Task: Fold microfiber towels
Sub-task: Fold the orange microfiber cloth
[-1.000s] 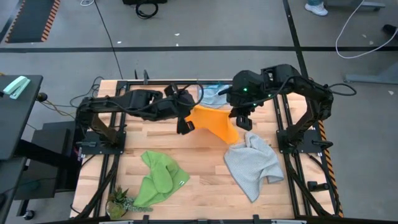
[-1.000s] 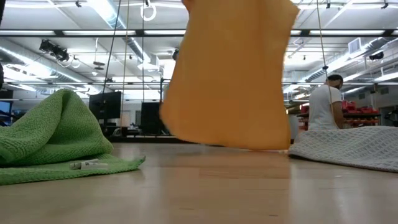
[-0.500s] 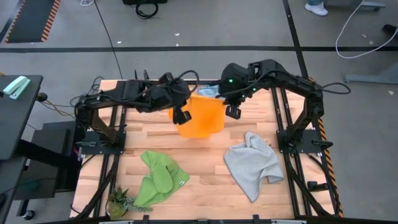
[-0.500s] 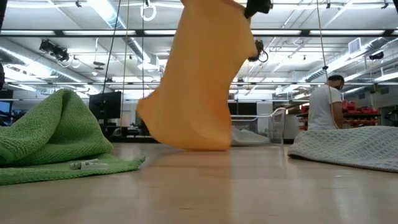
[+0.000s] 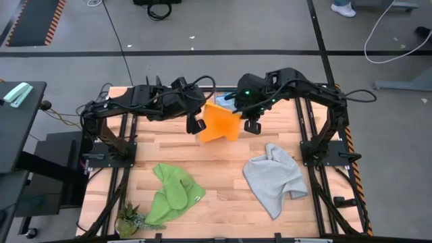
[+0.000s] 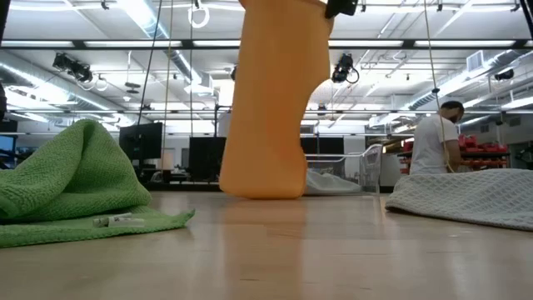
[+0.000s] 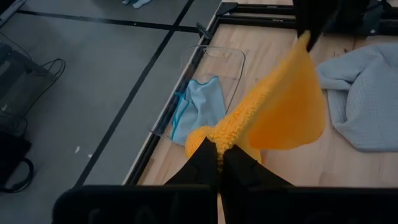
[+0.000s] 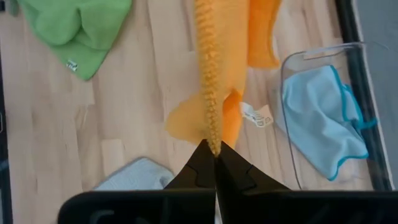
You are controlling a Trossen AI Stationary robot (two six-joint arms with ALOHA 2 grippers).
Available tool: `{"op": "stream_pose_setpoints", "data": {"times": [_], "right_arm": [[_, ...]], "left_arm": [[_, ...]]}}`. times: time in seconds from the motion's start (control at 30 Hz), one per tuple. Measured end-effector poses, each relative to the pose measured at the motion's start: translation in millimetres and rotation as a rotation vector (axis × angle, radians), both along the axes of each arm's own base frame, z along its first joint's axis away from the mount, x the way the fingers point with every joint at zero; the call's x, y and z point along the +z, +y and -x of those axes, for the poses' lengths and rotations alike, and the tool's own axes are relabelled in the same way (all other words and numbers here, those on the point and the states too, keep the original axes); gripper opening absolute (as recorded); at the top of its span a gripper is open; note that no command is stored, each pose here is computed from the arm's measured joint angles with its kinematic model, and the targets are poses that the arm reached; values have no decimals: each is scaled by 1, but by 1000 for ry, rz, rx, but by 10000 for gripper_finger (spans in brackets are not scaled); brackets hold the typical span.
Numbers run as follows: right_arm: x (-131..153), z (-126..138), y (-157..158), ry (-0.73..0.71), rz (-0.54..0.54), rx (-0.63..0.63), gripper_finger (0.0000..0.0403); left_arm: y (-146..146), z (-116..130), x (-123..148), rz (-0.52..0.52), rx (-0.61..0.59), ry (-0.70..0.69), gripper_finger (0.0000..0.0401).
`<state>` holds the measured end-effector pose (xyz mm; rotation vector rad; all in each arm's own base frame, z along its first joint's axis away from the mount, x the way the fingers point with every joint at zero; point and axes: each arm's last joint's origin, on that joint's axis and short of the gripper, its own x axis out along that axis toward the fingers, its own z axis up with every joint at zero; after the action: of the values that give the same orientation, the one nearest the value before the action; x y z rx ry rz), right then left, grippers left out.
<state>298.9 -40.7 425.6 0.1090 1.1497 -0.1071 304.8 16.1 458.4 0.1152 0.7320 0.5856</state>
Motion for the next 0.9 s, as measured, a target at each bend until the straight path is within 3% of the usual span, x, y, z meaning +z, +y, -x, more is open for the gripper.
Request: {"op": "stream_pose_setpoints", "data": {"times": [0.4,0.57,0.9], "right_arm": [[-1,-8,5,-44,-83,6,21],[-3,-12,21,-50,-98,48,29],[-36,-30,36,-23,-92,80,62]], "left_arm": [[-6,3,-1,-14,-8,31,5],[-11,7,0,-12,-23,39,5],[-18,11,1,-4,-49,49,5]]}}
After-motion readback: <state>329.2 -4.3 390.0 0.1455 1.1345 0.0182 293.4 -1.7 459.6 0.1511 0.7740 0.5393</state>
